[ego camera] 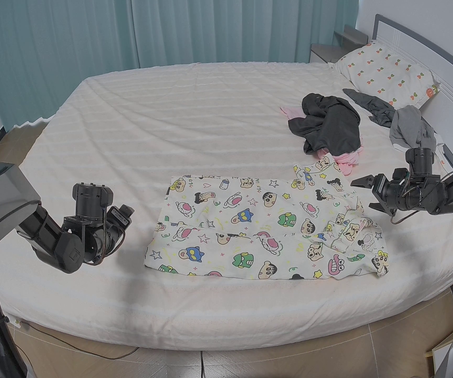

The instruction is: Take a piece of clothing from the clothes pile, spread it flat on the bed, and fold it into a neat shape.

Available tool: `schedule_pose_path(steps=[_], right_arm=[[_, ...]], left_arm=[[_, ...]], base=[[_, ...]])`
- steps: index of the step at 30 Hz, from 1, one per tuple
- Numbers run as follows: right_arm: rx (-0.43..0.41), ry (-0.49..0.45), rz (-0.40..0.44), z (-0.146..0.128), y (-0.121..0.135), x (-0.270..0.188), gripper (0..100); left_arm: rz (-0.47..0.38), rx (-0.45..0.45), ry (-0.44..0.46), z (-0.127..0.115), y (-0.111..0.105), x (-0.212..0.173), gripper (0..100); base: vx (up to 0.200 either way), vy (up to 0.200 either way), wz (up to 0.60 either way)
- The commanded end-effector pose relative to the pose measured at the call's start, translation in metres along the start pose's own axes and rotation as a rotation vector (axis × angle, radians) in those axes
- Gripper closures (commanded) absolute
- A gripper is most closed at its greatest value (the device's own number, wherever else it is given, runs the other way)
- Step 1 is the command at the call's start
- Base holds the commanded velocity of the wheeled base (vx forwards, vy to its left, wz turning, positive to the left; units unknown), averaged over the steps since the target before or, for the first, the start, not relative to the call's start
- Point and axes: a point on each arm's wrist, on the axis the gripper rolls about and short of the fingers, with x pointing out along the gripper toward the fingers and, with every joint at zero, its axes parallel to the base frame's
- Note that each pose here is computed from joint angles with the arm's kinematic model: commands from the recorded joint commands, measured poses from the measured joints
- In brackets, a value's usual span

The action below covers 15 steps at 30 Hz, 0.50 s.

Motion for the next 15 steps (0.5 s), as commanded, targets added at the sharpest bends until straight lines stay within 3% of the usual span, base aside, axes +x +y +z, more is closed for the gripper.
schedule_pose_path(steps=[1,4,8,15], right_arm=[[0.024,0.002,-0.049,-0.003,-0.015,0.009,0],[0.043,-0.008,-0.066,-0.002,-0.019,0.005,0],[0.101,-0.015,-0.052,-0.005,-0.006,-0.015,0],[0.325,0.028,-0.030,-0.035,0.025,-0.040,0]], left_arm=[[0.006,-0.007,-0.006,0.003,0.004,-0.004,0],[0.012,-0.006,-0.001,0.002,0.007,-0.005,0],[0.022,-0.004,0.014,0.000,0.012,-0.009,0],[0.006,-0.056,0.123,-0.006,0.028,-0.037,0]], base=[[0.000,0.000,0.00],[0.000,0.000,0.00],[0.000,0.000,0.00],[0.000,0.000,0.00]])
